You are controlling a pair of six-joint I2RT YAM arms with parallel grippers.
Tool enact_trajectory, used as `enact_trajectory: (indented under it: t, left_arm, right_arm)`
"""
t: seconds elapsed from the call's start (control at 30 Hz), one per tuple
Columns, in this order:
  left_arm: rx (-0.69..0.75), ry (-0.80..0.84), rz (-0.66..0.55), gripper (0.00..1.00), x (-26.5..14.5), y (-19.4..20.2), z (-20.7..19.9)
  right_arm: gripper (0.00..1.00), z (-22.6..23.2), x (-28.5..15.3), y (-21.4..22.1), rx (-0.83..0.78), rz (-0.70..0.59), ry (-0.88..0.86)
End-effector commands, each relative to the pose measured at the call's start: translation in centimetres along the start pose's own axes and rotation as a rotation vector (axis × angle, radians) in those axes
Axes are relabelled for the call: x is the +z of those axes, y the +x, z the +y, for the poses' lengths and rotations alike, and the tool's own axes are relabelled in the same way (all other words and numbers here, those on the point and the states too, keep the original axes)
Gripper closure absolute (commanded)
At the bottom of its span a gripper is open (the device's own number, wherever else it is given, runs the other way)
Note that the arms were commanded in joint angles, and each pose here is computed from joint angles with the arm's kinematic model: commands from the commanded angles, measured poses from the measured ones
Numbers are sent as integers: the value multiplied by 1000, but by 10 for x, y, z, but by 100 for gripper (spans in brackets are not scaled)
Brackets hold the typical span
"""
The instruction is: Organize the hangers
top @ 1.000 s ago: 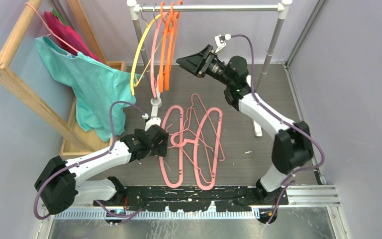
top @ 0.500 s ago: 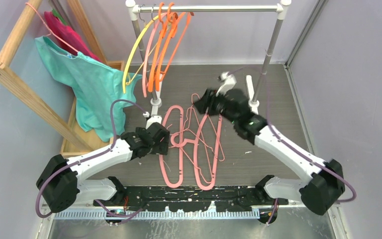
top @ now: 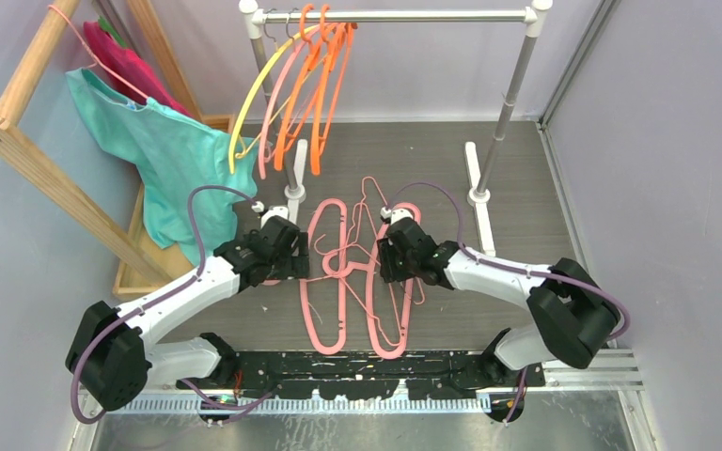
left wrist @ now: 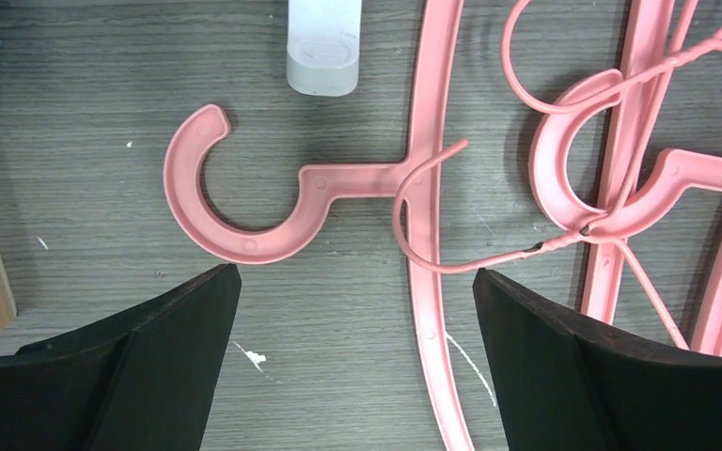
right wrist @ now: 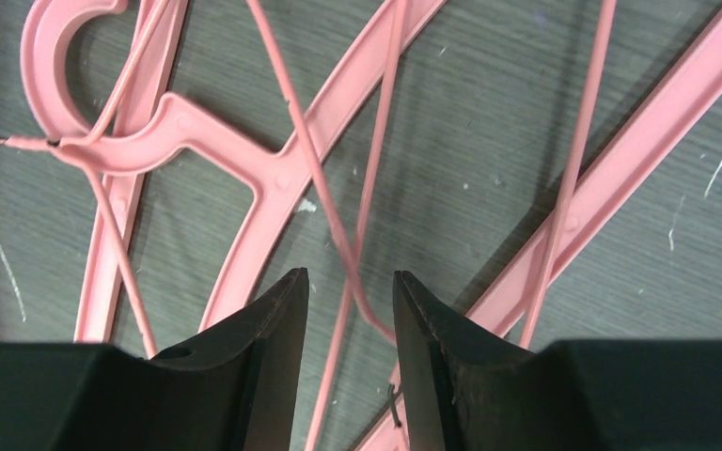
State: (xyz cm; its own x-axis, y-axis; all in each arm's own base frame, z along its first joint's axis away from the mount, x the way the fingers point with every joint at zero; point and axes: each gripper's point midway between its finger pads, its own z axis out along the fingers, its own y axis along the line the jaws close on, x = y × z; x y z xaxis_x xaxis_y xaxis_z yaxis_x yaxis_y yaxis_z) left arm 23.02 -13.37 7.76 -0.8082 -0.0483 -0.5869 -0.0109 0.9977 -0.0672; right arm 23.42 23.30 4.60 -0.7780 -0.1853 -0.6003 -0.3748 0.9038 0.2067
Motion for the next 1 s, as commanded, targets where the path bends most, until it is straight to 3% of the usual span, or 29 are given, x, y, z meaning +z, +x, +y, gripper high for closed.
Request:
enact_trajectory:
  t: [0.0, 0.13, 0.4, 0.73, 0.97]
  left_arm:
    - [-17, 56, -37, 2, -6, -11, -10]
    - [-7, 44, -31, 2, -2, -7, -7]
    - [-13, 52, -28, 2, -2, -5, -8]
    - [-21, 57, -36, 2, -4, -4, -7]
    - [-22, 57, -25, 2, -1, -1, -8]
  right_arm:
    - [56, 4, 7, -36, -32, -108, 21]
    - [63, 2, 17, -23, -37, -63, 25]
    - [95, 6, 4, -28, -19, -75, 7]
    - [95, 17, -47, -48, -16, -131, -52]
    - [99, 20, -117, -111, 54, -399, -79]
